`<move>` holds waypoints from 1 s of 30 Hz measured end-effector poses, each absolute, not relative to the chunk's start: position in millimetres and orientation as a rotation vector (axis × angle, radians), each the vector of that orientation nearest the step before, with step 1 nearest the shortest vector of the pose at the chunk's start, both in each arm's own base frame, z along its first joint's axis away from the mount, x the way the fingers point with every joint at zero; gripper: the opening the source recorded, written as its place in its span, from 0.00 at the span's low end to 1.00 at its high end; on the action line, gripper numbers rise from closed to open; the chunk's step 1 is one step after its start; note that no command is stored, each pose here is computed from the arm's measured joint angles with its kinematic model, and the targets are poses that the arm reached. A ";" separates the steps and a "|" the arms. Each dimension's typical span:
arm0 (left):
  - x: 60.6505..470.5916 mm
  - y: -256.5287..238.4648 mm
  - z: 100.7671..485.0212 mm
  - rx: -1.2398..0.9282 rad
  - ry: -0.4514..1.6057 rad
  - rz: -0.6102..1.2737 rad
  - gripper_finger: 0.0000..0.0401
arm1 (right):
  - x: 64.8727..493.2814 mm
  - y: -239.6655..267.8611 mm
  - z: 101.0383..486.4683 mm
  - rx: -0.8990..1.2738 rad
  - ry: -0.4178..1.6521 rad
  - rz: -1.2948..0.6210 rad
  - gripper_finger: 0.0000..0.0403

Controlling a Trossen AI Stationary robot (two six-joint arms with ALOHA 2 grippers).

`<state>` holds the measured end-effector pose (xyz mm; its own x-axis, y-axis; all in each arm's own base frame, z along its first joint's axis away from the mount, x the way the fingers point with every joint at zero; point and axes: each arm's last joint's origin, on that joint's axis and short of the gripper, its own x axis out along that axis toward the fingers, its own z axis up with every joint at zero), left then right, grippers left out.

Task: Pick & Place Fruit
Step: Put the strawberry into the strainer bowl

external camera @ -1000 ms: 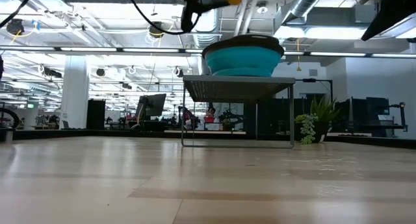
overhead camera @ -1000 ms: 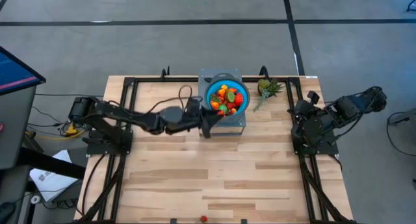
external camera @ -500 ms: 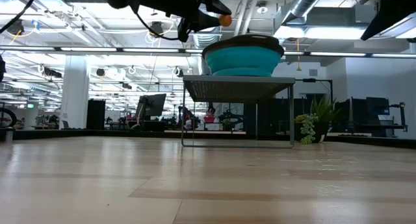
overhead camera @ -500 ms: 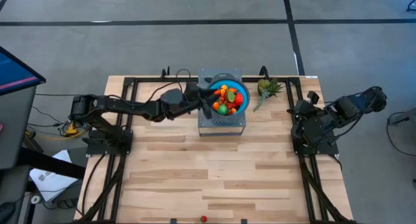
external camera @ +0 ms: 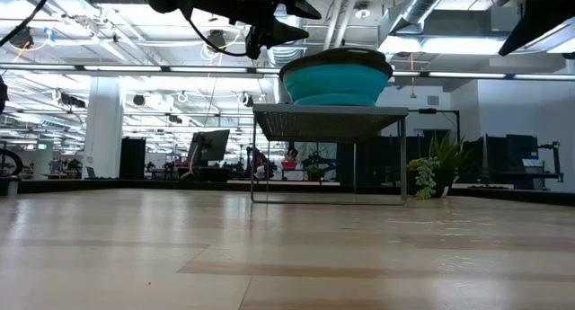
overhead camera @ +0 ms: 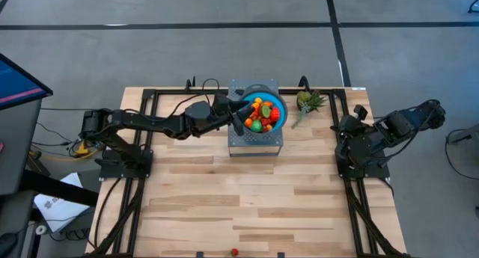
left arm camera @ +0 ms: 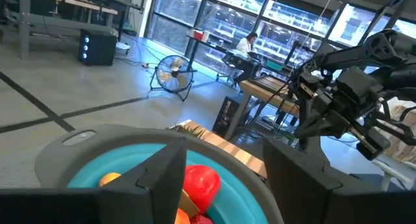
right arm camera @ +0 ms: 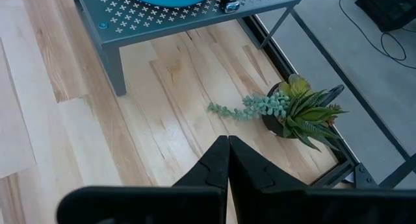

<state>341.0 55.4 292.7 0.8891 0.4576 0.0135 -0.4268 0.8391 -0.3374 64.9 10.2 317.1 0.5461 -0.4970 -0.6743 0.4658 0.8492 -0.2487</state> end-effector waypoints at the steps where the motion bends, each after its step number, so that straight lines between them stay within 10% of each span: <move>1: 341.0 55.4 292.7 -0.335 -0.095 0.468 0.49 | 65.1 10.3 317.2 -0.040 0.811 -0.571 0.00; 30: 341.1 53.8 297.3 -0.341 -0.143 0.456 0.45 | 68.4 12.0 318.8 0.043 0.763 -0.580 0.00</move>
<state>341.1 53.8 297.3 0.8891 0.4539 0.0597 -0.4063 0.8425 -0.3537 68.4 12.0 318.8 0.5753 -0.4796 -0.6626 0.5098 0.8437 -0.1680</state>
